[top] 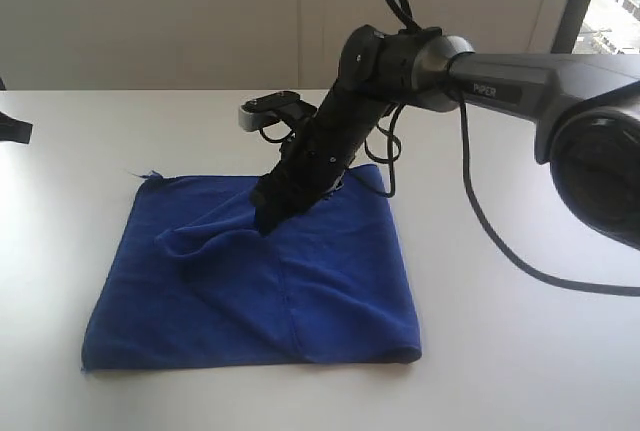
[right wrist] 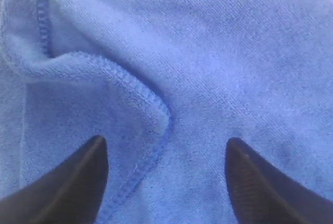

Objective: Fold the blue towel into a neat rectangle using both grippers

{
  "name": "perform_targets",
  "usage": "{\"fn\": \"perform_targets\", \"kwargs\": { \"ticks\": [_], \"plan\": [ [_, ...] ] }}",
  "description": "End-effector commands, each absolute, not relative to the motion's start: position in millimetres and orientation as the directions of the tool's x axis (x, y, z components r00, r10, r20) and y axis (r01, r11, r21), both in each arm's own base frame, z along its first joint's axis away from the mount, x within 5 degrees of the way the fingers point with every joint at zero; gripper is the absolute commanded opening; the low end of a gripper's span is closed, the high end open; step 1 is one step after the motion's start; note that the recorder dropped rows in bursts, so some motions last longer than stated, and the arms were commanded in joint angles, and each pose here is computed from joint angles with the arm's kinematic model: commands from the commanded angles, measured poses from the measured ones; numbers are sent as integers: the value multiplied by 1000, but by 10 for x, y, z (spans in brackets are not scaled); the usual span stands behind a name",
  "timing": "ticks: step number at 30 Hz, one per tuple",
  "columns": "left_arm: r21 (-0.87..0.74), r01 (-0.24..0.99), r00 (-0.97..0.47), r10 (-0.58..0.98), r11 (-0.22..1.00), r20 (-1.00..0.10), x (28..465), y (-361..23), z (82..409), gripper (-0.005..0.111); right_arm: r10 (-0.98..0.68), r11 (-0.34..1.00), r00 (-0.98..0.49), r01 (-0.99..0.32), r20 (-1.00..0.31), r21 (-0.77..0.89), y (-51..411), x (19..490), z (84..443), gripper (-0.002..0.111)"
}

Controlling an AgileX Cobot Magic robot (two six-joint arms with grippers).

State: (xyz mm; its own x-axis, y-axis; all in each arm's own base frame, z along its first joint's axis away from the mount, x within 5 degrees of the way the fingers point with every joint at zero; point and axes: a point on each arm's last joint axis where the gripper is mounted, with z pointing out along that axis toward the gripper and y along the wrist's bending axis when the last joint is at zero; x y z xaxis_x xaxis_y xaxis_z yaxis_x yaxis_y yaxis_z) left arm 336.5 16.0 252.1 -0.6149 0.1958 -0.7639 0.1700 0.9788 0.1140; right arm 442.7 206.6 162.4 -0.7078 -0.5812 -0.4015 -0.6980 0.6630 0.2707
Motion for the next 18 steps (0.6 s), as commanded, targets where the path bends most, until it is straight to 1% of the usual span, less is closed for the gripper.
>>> {"fn": "perform_targets", "kwargs": {
  "ticks": [1, 4, 10, 15, 18],
  "plan": [
    [90, 174, -635, 182, 981, -751, 3359, 146, 2471, 0, -578, 607, -702, -711, -416, 355, 2132, 4400, 1546, 58],
    [90, 174, -635, 182, 981, -751, 3359, 146, 2471, 0, -559, 599, -710, -703, -428, 384, 2163, 4406, 1505, 56],
    [90, 174, -635, 182, 981, -751, 3359, 146, 2471, 0, -553, 608, -716, -696, -425, 381, 2165, 4428, 1422, 52],
    [90, 174, -635, 182, 981, -751, 3359, 146, 2471, 0, -545, 631, -701, -704, -461, 325, 2149, 4488, 1418, 49],
    [90, 174, -635, 182, 981, -751, 3359, 146, 2471, 0, -540, 636, -700, -703, -468, 319, 2149, 4499, 1419, 48]
  ]
}}
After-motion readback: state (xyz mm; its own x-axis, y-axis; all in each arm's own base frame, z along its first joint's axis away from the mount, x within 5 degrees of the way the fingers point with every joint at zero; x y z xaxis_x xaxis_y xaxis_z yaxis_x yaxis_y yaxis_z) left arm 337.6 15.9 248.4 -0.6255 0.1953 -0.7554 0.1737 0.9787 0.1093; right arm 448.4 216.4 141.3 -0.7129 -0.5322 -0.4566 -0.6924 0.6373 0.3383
